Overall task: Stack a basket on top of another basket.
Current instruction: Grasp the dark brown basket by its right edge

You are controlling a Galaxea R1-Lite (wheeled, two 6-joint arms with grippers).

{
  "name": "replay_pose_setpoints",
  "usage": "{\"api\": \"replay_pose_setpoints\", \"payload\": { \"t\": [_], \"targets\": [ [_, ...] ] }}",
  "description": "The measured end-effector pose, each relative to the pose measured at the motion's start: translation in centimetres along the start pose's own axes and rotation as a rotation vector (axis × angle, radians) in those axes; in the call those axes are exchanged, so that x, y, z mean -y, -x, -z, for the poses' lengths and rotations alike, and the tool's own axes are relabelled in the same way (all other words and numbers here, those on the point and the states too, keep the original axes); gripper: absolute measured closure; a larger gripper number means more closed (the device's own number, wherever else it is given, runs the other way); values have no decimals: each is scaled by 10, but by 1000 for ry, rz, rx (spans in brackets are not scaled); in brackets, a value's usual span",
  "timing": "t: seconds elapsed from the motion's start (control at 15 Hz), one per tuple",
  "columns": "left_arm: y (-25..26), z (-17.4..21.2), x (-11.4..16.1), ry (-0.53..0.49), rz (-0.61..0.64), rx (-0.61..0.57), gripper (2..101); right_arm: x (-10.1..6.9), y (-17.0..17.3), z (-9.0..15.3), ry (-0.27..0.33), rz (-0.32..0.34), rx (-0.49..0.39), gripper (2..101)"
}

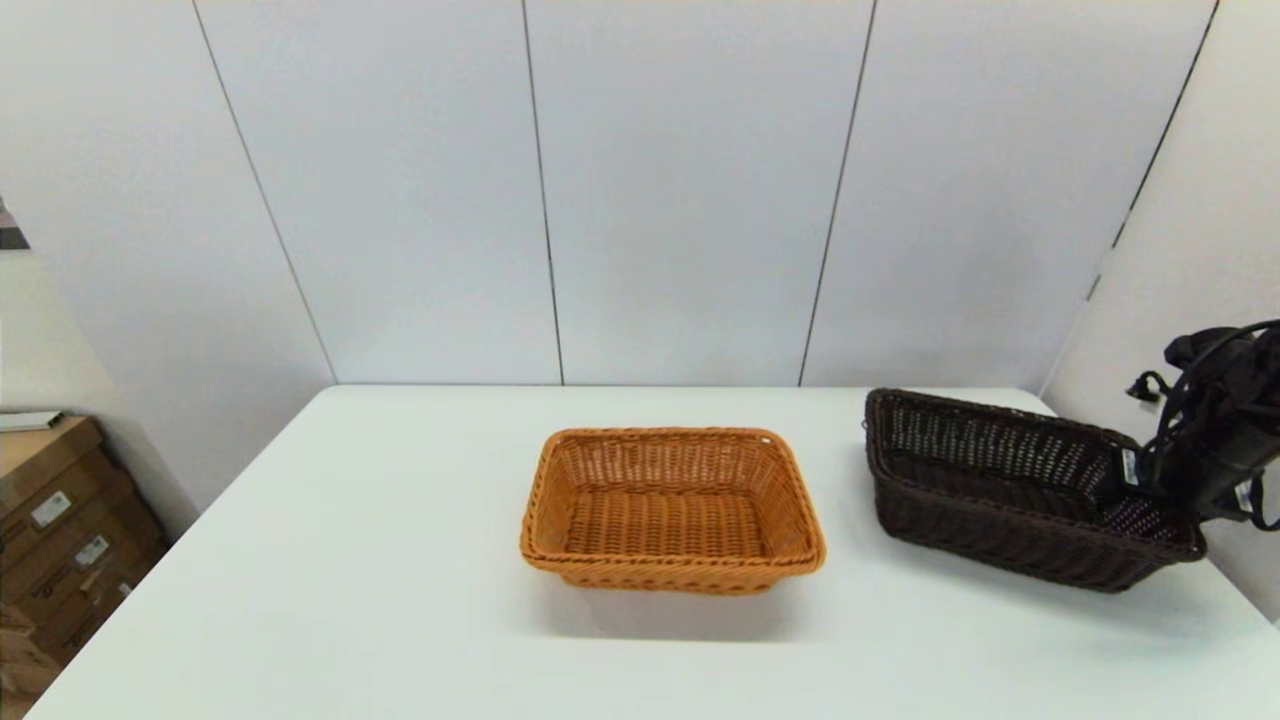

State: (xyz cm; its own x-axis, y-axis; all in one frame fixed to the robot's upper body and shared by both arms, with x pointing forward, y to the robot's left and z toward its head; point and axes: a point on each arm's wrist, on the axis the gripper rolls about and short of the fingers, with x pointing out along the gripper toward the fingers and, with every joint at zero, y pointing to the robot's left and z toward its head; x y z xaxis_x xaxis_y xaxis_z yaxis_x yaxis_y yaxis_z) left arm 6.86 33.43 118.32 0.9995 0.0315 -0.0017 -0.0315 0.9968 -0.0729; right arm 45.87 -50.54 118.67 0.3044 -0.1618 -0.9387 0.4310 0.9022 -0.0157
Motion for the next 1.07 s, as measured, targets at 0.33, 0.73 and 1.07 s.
{"api": "replay_pose_setpoints", "payload": {
  "t": [0.33, 0.73, 1.07],
  "targets": [
    [0, 0, 0, 0, 0, 0, 54, 1, 1, -4, -2, -5, 12, 862],
    [0, 0, 0, 0, 0, 0, 54, 16, 6, -9, -40, 5, 35, 862],
    [0, 0, 0, 0, 0, 0, 54, 34, 20, -8, -92, -108, 28, 863]
  ]
}}
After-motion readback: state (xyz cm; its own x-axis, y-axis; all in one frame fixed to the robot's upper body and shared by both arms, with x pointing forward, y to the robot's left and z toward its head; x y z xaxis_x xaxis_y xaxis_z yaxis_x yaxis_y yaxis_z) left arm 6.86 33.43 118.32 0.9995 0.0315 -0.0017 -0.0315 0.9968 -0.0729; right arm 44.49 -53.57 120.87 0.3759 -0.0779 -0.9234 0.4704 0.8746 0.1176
